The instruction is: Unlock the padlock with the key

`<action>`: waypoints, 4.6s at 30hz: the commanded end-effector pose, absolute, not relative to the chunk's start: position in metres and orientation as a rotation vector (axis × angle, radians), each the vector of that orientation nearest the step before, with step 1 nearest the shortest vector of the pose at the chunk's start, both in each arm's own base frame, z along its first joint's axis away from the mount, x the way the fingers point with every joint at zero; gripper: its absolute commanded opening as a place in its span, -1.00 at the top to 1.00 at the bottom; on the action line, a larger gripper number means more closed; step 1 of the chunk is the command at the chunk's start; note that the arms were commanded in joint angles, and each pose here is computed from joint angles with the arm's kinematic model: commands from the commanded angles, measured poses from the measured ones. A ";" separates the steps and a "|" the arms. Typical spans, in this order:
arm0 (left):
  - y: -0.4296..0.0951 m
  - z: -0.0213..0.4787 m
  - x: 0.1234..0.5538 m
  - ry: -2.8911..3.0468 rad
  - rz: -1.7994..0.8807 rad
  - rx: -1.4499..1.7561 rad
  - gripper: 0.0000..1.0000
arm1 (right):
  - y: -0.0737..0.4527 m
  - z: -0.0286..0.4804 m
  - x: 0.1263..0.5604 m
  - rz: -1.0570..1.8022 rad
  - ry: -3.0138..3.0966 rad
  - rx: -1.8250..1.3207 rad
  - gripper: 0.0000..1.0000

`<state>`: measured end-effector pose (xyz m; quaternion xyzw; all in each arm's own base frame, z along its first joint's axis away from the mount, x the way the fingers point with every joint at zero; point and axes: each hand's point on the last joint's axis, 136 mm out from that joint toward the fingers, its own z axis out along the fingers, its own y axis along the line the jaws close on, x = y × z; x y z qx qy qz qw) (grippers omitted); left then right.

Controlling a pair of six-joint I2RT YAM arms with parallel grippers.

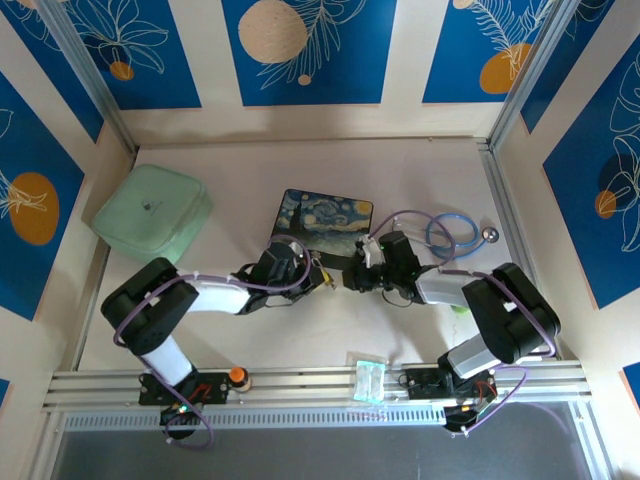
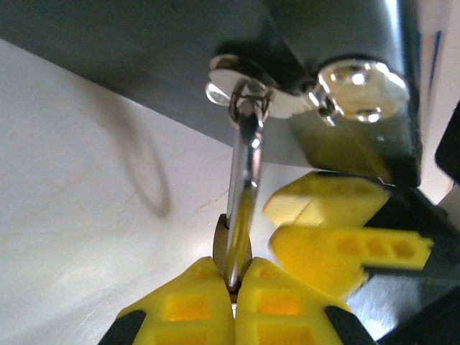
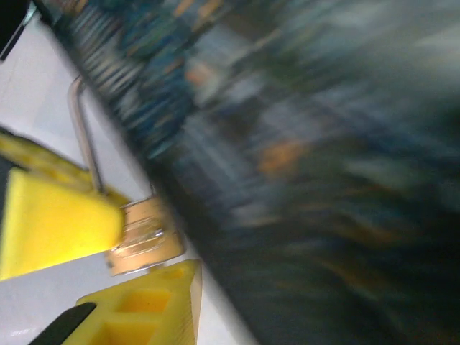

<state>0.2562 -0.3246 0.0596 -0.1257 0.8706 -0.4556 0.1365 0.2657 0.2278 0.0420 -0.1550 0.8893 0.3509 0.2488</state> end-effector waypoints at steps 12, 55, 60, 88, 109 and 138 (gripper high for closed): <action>-0.293 0.039 0.251 2.620 -1.000 -0.236 0.98 | 0.227 0.051 0.269 0.891 2.392 -0.379 0.35; -0.300 0.035 0.285 2.441 -0.961 -0.213 -0.19 | 0.215 0.078 0.266 0.815 2.260 -0.336 0.37; -0.311 0.023 0.285 2.417 -1.045 -0.247 -0.27 | 0.212 0.078 0.265 0.805 2.264 -0.330 0.37; -0.300 0.023 0.263 2.622 -0.721 -0.087 0.83 | 0.234 0.059 0.251 0.849 2.299 -0.396 0.37; -0.232 0.012 0.250 2.820 -0.327 0.121 0.54 | 0.226 0.054 0.259 0.758 2.363 -0.321 0.38; -0.217 -0.009 0.188 2.885 -0.186 0.154 -0.09 | 0.200 0.043 0.259 0.697 2.393 -0.240 0.38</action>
